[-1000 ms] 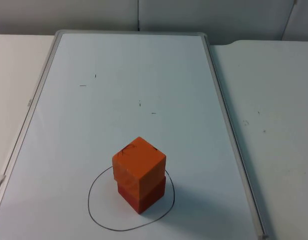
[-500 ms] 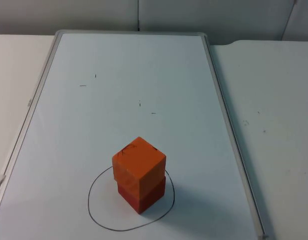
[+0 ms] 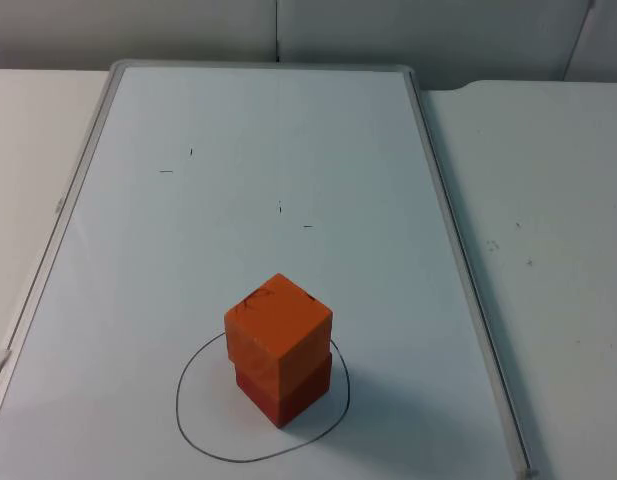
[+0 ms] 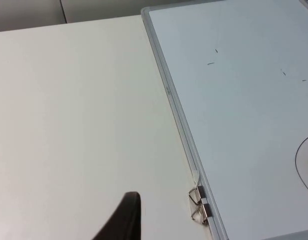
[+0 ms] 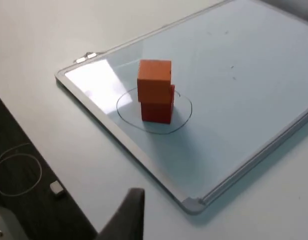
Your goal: Pick up one cube with the left hand and another cube with the right hand. First place the cube in the right hand at the target position, then stack the cube in the left hand on top.
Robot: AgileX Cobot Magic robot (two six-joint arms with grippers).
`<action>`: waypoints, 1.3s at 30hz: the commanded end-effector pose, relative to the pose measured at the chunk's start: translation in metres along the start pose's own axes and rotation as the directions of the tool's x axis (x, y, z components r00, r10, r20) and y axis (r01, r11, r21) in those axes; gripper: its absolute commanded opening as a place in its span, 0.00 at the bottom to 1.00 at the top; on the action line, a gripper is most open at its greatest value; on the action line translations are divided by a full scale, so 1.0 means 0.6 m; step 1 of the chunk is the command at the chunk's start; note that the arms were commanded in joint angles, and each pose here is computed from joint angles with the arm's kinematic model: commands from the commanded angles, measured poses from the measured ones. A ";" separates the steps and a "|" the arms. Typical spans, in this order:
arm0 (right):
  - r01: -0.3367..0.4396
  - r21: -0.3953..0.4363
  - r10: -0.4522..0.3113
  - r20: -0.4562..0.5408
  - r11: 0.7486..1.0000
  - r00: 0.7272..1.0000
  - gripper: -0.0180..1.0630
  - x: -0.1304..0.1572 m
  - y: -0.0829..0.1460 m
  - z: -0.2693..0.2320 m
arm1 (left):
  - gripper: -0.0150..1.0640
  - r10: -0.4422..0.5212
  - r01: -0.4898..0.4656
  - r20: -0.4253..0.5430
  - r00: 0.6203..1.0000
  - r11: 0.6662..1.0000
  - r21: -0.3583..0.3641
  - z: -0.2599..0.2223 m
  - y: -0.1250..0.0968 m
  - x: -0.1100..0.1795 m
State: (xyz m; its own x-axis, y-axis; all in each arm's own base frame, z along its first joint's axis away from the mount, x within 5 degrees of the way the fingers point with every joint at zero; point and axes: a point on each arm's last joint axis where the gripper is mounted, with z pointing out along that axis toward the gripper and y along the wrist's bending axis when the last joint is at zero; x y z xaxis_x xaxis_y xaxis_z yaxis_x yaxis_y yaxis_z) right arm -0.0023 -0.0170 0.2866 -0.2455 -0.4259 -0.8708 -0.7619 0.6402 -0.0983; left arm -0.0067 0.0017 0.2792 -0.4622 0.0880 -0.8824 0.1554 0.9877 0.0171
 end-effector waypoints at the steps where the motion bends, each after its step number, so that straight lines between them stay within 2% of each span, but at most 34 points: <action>1: 0.013 -0.004 -0.013 0.005 1.000 1.000 0.91 0.004 0.001 0.007 | 0.96 -0.004 0.004 0.012 1.000 1.000 -0.002 0.000 0.000 0.000; 7: 0.013 0.008 -0.013 0.022 1.000 1.000 0.91 0.001 -0.001 0.007 | 0.96 -0.004 0.004 0.012 1.000 1.000 -0.002 0.000 0.000 0.000; 10: -0.022 0.005 0.022 0.027 1.000 0.999 0.91 0.005 0.001 0.020 | 0.96 -0.004 0.004 0.012 1.000 1.000 -0.002 0.000 0.000 0.000; 14: -0.030 0.016 0.029 0.027 0.999 0.999 0.91 0.005 -0.001 0.019 | 0.96 -0.004 0.004 0.012 1.000 1.000 -0.002 0.000 0.000 0.000; 39: -0.033 0.014 0.032 0.027 0.999 0.999 0.91 0.005 -0.001 0.019 | 0.96 -0.004 0.004 0.012 1.000 1.000 -0.002 0.000 0.000 0.000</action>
State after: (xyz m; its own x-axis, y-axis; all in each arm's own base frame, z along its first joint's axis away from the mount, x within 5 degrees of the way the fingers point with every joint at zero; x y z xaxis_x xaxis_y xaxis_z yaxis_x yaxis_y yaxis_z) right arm 0.0037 -0.0116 0.2787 -0.2578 -0.3977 -0.8805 -0.7463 0.6608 -0.0800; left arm -0.0067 0.0017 0.2792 -0.4622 0.0880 -0.8824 0.1554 0.9877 0.0171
